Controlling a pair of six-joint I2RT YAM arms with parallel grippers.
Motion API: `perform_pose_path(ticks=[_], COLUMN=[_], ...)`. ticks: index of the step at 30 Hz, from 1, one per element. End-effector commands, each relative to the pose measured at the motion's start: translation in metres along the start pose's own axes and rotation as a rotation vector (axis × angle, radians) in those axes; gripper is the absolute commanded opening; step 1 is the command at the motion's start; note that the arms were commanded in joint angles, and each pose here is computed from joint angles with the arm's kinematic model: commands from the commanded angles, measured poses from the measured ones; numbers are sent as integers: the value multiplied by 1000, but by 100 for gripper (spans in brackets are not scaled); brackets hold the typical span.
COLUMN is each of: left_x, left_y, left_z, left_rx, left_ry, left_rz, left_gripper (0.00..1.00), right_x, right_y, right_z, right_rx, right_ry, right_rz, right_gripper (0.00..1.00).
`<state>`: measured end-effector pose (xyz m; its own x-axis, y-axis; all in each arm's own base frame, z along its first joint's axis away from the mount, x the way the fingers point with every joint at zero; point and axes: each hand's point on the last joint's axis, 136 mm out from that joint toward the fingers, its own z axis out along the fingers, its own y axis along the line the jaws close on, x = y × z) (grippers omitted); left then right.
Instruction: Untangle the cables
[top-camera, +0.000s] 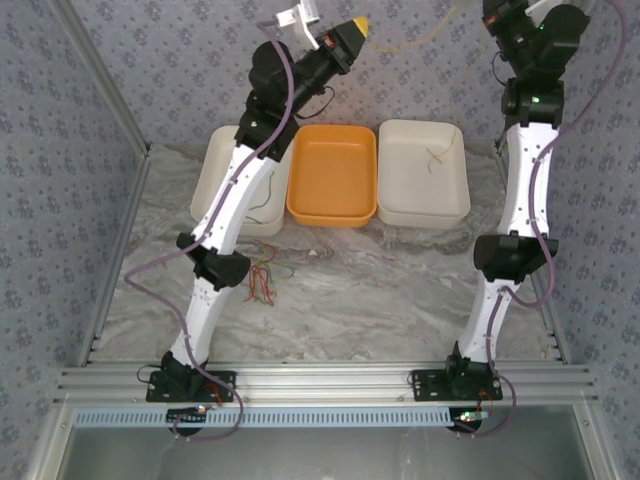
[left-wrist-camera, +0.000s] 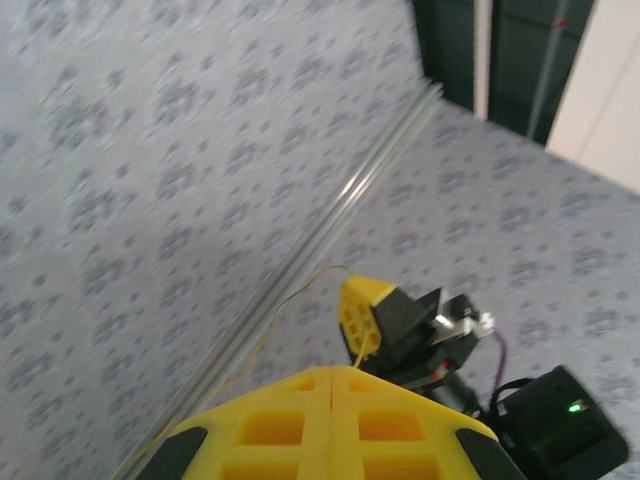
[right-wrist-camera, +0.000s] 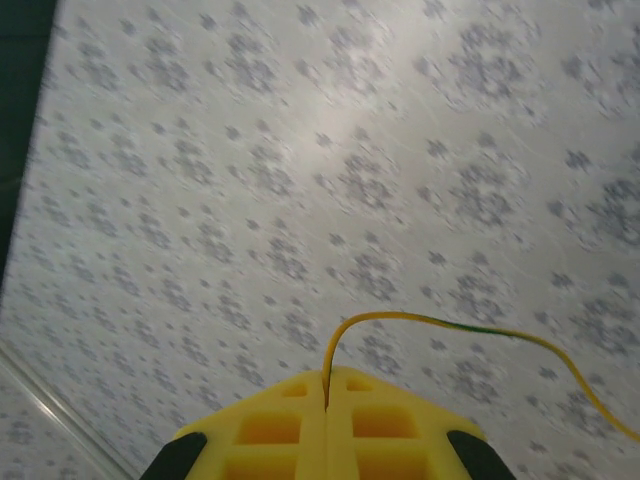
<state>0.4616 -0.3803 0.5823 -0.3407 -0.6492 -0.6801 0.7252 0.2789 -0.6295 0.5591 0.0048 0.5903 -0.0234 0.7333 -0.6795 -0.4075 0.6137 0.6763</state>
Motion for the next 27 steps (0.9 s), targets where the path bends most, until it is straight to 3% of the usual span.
perform_pose_path(ticks=[1, 7, 17, 27], left_x=[15, 48, 163, 237], left_y=[-3, 28, 45, 72], left_z=[2, 4, -5, 10], left_rx=[26, -69, -279, -252], left_ry=[55, 153, 399, 482], left_rz=[-37, -72, 3, -96], left_gripper=[0, 0, 0, 0], right_x=[50, 124, 211, 192], right_y=[-44, -140, -182, -147], right_z=[3, -16, -102, -219], right_rx=[181, 419, 596, 715], right_ry=[130, 327, 500, 370], right_rz=[-24, 68, 90, -54], right_gripper=[0, 21, 35, 37])
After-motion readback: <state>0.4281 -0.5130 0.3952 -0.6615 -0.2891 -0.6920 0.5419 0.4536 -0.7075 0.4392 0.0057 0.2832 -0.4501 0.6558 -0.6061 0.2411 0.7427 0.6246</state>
